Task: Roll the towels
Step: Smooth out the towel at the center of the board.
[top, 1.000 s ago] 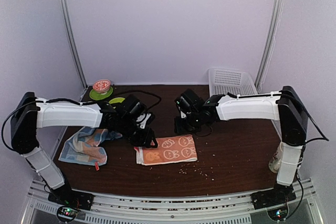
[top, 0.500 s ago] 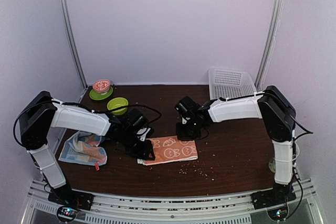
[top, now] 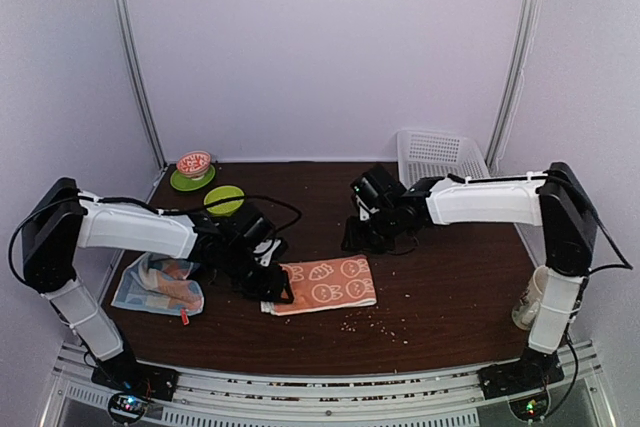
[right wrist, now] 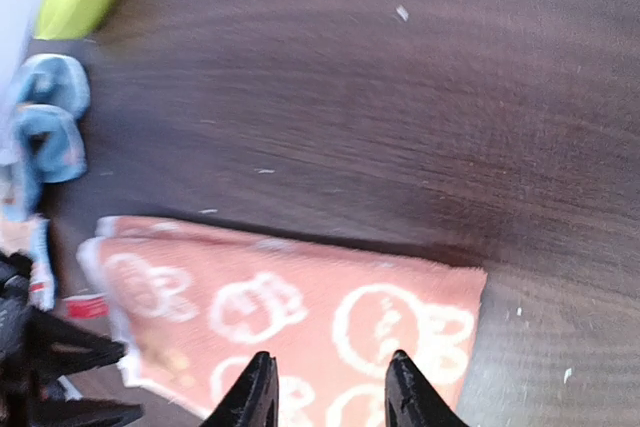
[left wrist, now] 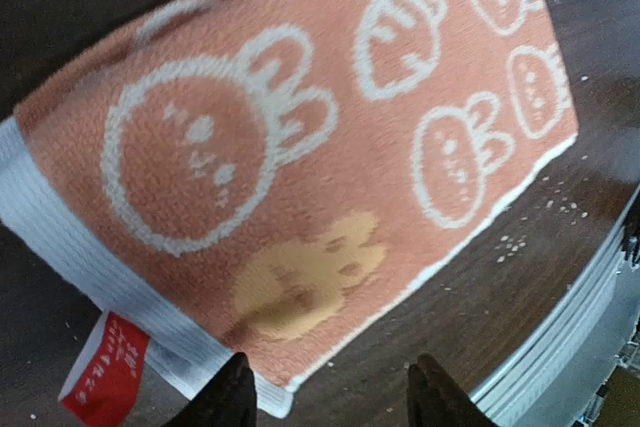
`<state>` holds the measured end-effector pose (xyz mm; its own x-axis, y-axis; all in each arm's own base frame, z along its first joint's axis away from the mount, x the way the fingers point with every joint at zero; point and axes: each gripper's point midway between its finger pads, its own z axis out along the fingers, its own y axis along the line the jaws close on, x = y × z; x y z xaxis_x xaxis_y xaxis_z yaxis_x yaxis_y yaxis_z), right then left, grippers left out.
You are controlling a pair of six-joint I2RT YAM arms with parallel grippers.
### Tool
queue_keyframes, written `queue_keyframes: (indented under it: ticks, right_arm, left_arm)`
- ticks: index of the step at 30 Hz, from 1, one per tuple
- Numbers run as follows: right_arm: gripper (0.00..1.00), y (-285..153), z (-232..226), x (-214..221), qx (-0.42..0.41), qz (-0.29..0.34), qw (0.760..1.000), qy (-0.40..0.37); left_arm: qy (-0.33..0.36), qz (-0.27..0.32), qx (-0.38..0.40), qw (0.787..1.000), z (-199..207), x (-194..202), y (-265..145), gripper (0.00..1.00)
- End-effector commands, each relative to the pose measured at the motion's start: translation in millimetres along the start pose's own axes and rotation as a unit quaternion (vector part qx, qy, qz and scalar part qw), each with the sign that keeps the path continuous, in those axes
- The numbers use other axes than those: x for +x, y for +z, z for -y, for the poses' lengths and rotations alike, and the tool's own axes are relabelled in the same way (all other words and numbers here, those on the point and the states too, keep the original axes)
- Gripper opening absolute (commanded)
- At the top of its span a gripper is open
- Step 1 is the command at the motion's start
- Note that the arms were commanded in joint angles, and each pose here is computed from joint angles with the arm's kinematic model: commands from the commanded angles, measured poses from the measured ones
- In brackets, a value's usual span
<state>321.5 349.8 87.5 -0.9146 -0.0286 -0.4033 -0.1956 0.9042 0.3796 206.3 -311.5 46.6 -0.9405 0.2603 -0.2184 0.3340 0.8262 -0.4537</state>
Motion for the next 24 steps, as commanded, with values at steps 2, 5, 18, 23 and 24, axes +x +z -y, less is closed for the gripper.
queue_keyframes:
  ticks: [2,5,18,23,24]
  right_arm:
    - [0.37,-33,-19,27,-0.029,0.007,0.999,-0.032]
    - [0.34,-24,-12,50,-0.028,-0.009,0.999,-0.029]
    - [0.27,9,16,107,-0.001,-0.057,0.998,-0.014]
    - [0.27,13,26,124,0.008,-0.069,0.998,-0.009]
    - [0.27,13,27,128,0.010,-0.072,0.997,-0.007]
  left_arm:
    - [0.042,0.070,0.057,0.995,53,-46,-48,0.56]
    - [0.048,0.089,0.050,0.994,57,-65,-51,0.55]
    - [-0.008,0.050,-0.002,0.999,-4,-87,-3,0.37]
    - [-0.017,0.038,-0.011,0.999,-23,-84,8,0.32]
    - [-0.021,0.035,-0.015,0.999,-27,-84,10,0.31]
